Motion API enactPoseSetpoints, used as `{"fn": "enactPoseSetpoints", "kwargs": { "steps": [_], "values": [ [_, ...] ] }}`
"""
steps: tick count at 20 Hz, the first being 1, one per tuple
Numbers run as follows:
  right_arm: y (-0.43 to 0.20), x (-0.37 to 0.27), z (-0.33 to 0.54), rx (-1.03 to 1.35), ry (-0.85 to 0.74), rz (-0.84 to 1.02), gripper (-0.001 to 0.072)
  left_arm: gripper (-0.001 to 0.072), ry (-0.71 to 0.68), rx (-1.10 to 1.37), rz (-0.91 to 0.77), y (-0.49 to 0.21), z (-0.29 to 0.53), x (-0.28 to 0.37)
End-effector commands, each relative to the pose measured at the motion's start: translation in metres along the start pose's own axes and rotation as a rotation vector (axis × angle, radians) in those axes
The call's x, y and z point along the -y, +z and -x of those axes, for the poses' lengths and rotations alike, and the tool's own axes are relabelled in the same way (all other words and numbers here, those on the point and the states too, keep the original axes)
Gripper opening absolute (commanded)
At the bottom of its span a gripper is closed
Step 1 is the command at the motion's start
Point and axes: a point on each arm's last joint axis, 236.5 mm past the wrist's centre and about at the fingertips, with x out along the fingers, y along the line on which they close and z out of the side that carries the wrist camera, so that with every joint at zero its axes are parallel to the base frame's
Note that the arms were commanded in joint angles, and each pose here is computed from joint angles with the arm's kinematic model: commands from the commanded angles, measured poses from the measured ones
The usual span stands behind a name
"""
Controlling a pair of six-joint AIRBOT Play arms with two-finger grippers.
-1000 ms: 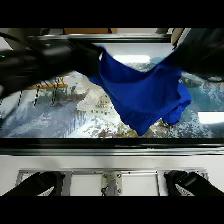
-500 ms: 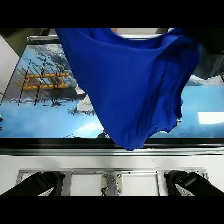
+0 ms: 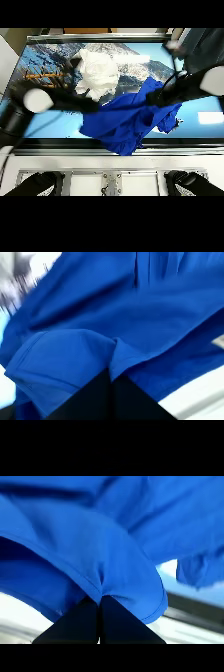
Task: Fold the clothes and pants, and hang the long-sleeved shirts on hangers.
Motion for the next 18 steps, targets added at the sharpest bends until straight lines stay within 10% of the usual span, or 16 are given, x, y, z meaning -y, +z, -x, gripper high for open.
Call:
{"fn": "enactPoseSetpoints", "kwargs": {
  "steps": [1, 7, 8, 10, 18],
  "values": [
    [-0.048, 0.011, -0.029, -0.210, -0.043, -0.004, 0.0009, 0.0009, -0.048, -0.176, 0.047, -0.073, -0.047, 0.004],
    [-0.052, -0.007, -0.028, -0.226, 0.033, -0.003, 0.0010, 0.0010, -0.069, -0.100, 0.059, -0.064, -0.026, 0.002],
    [-0.052, -0.007, -0.028, -0.226, 0.033, -0.003, 0.0009, 0.0092, -0.072, -0.080, 0.062, -0.060, -0.022, 0.000],
    [-0.052, -0.007, -0.029, -0.228, 0.032, -0.004, 0.0010, 0.0720, -0.092, -0.036, 0.084, -0.051, -0.013, -0.002],
    [-0.052, -0.006, -0.029, -0.229, 0.032, -0.004, 0.0010, 0.0716, 0.024, 0.231, 0.205, -0.001, 0.044, -0.094]
  ]
}}
